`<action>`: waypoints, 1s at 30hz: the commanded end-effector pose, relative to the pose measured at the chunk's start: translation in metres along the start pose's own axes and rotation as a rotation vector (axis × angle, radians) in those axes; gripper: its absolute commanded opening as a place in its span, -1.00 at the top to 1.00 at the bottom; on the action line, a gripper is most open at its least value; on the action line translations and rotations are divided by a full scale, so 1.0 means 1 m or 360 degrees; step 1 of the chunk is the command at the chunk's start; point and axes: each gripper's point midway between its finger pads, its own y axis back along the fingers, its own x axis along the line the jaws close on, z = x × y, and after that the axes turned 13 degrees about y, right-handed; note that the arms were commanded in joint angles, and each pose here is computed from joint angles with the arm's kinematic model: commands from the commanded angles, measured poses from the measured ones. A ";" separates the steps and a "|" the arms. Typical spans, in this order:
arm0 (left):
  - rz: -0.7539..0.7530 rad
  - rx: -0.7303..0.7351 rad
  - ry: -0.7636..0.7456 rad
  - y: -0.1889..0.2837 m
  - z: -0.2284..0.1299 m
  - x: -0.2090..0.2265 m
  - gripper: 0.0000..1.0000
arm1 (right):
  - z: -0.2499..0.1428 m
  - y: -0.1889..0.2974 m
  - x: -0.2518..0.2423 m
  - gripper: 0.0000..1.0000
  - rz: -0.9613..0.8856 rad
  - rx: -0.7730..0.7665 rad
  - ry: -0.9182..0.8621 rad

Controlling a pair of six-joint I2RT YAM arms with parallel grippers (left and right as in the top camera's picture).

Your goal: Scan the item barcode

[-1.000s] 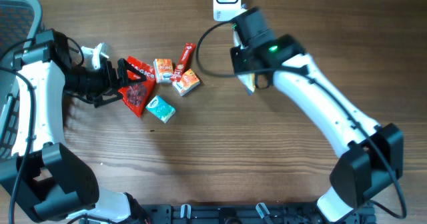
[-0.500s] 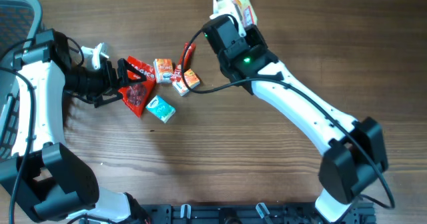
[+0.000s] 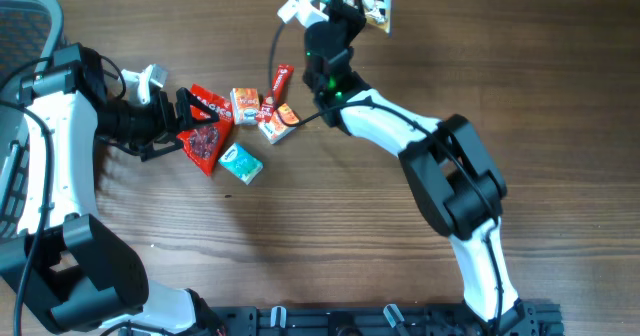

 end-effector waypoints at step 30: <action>-0.0010 -0.0014 -0.0038 0.003 0.000 -0.003 -1.00 | -0.037 -0.060 0.058 0.91 0.0106 -0.0080 0.0250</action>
